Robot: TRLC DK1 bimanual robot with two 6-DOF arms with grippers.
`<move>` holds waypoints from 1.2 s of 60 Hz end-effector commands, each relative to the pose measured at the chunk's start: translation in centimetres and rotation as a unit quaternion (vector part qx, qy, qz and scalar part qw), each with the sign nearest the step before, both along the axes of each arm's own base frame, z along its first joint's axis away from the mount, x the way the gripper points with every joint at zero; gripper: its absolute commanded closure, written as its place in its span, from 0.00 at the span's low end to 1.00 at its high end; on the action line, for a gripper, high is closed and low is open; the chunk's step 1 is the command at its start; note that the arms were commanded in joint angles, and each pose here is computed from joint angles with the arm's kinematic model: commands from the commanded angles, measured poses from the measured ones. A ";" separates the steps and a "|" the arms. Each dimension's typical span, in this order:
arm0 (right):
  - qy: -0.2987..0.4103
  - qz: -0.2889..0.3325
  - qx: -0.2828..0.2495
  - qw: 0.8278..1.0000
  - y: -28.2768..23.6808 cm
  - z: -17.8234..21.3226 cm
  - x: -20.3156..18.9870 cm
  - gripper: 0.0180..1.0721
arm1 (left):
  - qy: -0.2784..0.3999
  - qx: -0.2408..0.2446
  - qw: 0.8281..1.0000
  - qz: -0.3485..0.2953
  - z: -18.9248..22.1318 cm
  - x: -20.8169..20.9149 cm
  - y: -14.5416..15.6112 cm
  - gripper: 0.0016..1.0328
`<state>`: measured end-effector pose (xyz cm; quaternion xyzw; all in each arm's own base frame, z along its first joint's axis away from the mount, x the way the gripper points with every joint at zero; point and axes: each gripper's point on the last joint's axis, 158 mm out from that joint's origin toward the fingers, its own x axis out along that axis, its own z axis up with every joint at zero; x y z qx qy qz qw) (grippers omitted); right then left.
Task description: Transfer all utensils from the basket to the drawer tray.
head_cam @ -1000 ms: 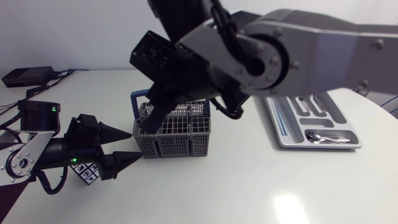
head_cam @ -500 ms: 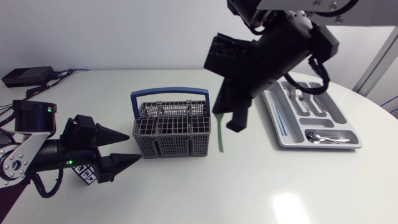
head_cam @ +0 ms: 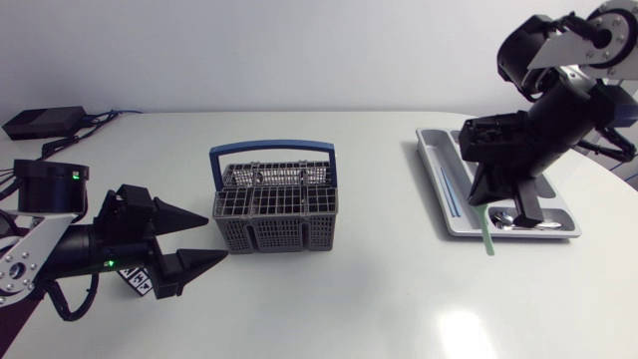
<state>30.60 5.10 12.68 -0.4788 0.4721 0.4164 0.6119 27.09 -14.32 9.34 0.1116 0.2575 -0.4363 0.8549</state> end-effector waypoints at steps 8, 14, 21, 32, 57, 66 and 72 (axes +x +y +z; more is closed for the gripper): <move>0.024 0.026 -0.086 0.996 -7.8 -4.7 1.4 0.95 | 0.003 -0.002 1.000 0.000 0.3 -0.6 -0.4 0.04; 0.013 0.018 -0.117 0.993 -10.8 -6.0 2.9 0.95 | 0.002 -0.001 1.000 0.000 0.4 -0.7 -0.4 0.04; 0.012 0.008 -0.149 0.989 -13.6 -6.9 4.3 0.95 | 0.003 0.001 1.000 0.000 0.4 -0.8 -0.4 0.04; -0.008 0.010 -0.211 0.977 -17.3 -8.1 6.9 0.95 | 0.002 0.004 1.000 0.001 0.4 -0.9 -0.6 0.04; -0.012 0.036 -0.284 0.958 -19.9 -11.4 8.6 0.95 | 0.003 0.010 1.000 0.002 0.4 -1.3 -0.9 0.04; -0.009 0.040 -0.281 0.959 -19.5 -11.6 8.4 0.88 | 0.003 0.010 1.000 0.002 0.5 -1.4 -1.1 0.04; -0.044 0.037 -0.272 0.961 -18.8 -10.7 9.5 0.59 | 0.003 0.011 1.000 0.002 0.5 -1.4 -1.1 0.04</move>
